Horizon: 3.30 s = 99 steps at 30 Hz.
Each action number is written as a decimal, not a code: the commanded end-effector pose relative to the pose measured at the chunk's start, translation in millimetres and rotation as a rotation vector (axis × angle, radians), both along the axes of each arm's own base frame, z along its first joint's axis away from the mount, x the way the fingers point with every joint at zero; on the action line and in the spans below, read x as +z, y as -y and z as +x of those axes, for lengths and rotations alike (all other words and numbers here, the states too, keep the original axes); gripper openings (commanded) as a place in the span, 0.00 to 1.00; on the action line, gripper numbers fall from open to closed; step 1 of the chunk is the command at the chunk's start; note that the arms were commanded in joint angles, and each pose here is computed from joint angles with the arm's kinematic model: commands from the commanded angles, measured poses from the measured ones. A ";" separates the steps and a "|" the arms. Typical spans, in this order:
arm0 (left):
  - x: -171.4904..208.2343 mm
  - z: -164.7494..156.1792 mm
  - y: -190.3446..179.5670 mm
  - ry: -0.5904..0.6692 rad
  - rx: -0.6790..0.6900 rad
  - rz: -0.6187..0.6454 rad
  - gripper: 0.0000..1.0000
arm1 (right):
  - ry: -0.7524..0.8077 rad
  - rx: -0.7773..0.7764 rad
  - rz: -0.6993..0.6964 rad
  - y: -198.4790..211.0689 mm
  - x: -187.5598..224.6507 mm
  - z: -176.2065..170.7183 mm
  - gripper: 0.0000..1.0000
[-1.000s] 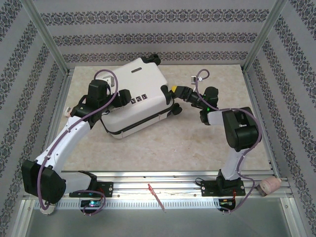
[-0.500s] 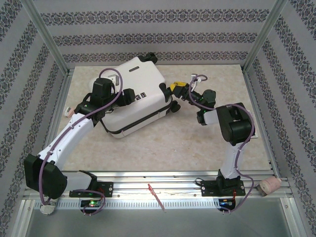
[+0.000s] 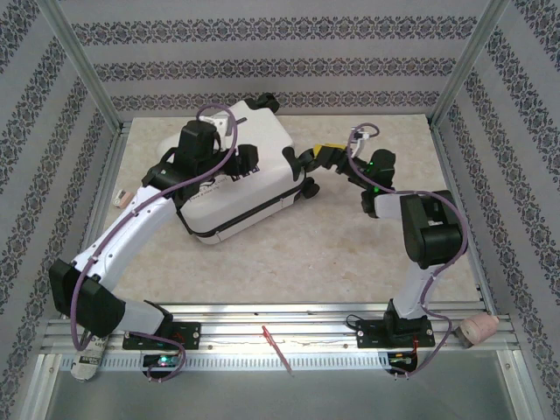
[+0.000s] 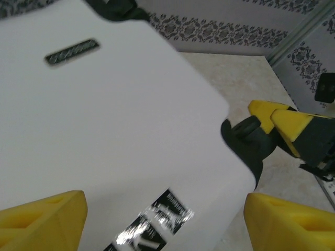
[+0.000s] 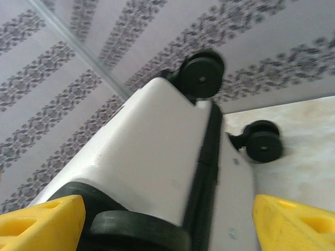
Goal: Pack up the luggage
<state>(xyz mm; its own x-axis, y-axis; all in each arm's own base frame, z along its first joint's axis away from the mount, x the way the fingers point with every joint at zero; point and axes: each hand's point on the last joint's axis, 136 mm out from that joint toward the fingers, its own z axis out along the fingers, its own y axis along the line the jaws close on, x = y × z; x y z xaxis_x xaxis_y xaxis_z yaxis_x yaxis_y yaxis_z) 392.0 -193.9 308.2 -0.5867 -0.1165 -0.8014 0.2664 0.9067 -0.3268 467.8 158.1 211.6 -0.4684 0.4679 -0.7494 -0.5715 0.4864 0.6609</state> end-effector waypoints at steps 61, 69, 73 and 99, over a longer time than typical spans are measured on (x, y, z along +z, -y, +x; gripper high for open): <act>-107.7 68.1 177.8 -0.016 -0.640 0.753 0.14 | 0.064 0.157 -0.548 -112.4 -106.8 -162.9 0.50; -56.3 83.9 167.0 0.084 -0.462 0.718 0.11 | 0.147 0.090 -0.611 -123.2 -108.9 -135.1 0.45; -51.0 88.2 161.5 0.087 -0.407 0.718 0.11 | 0.180 0.058 -0.634 -126.4 -103.7 -121.1 0.45; -44.5 88.9 156.9 0.078 -0.359 0.687 0.09 | 0.322 0.008 -0.657 -122.4 -80.4 -104.5 0.00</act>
